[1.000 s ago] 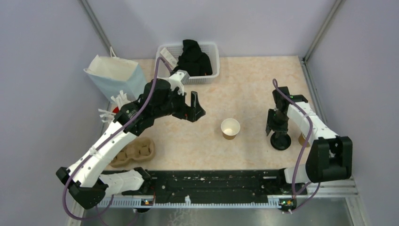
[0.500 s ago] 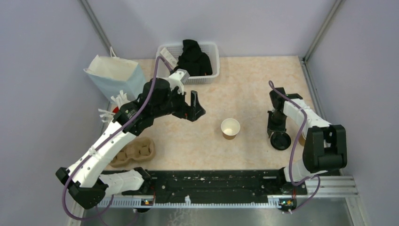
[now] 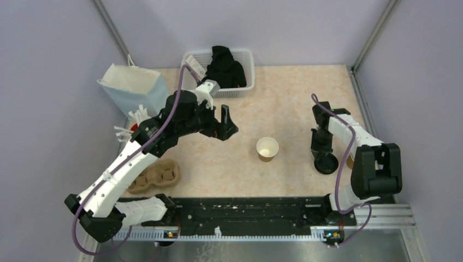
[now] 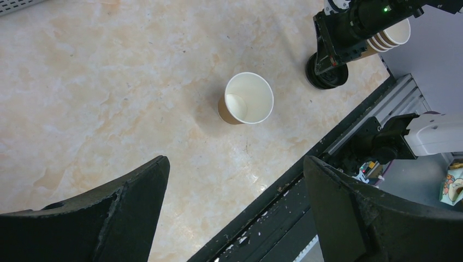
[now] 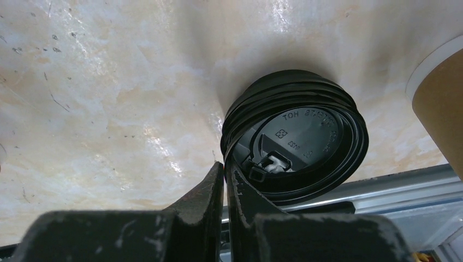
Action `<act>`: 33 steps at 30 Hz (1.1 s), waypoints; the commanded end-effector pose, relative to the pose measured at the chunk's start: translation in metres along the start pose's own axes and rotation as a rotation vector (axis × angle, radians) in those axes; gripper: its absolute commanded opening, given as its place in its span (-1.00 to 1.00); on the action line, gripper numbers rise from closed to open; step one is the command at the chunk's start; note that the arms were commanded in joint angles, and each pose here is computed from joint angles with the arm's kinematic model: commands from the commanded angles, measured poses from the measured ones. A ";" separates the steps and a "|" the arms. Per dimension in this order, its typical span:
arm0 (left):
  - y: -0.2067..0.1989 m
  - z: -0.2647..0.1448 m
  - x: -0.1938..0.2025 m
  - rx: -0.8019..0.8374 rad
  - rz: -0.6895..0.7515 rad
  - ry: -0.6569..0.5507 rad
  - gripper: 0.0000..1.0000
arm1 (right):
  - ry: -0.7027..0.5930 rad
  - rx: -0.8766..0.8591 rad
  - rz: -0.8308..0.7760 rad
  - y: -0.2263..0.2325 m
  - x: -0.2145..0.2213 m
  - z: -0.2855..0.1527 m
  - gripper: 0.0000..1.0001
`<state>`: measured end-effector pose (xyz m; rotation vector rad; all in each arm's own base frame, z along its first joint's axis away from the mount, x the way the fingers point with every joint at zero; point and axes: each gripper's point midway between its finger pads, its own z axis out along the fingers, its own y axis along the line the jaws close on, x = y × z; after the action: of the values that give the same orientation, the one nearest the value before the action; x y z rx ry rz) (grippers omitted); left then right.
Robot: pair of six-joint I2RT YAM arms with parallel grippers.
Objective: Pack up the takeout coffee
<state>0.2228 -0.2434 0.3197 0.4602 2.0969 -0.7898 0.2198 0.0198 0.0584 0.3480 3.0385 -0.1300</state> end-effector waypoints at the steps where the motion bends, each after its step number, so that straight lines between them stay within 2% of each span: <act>1: -0.008 -0.007 -0.021 0.029 0.031 -0.066 0.97 | -0.025 0.014 0.009 -0.003 -0.007 -0.001 -0.94; 3: -0.008 -0.008 -0.021 0.029 0.033 -0.069 0.97 | -0.032 0.015 0.011 -0.003 -0.007 -0.003 -1.00; 8: -0.010 -0.009 -0.024 0.038 0.035 -0.077 0.97 | -0.061 0.016 0.022 -0.005 -0.012 -0.017 -1.00; 15: -0.016 -0.014 -0.032 0.056 0.018 -0.093 0.97 | -0.203 -0.091 0.050 0.005 -0.031 -0.091 -1.00; 19: -0.026 -0.017 -0.038 0.089 -0.028 -0.098 0.97 | -0.325 -0.375 -0.004 0.045 -0.042 -0.145 -1.00; 22: -0.038 -0.017 -0.043 0.133 -0.080 -0.088 0.97 | -0.399 -0.674 -0.066 0.088 -0.045 -0.194 -1.00; 27: -0.072 -0.014 -0.057 0.289 -0.226 -0.027 0.97 | -0.443 -1.191 -0.128 0.149 -0.028 -0.284 -1.00; 31: -0.098 -0.011 -0.066 0.436 -0.365 0.021 0.97 | -0.495 -1.447 -0.195 0.175 -0.001 -0.340 -1.00; 33: -0.105 -0.008 -0.069 0.474 -0.421 0.041 0.97 | -0.498 -1.523 -0.235 0.188 0.014 -0.352 -1.00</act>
<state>0.2124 -0.2965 0.3814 0.3257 2.1086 -1.2600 0.2584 0.1992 0.3191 0.0379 2.1668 1.3068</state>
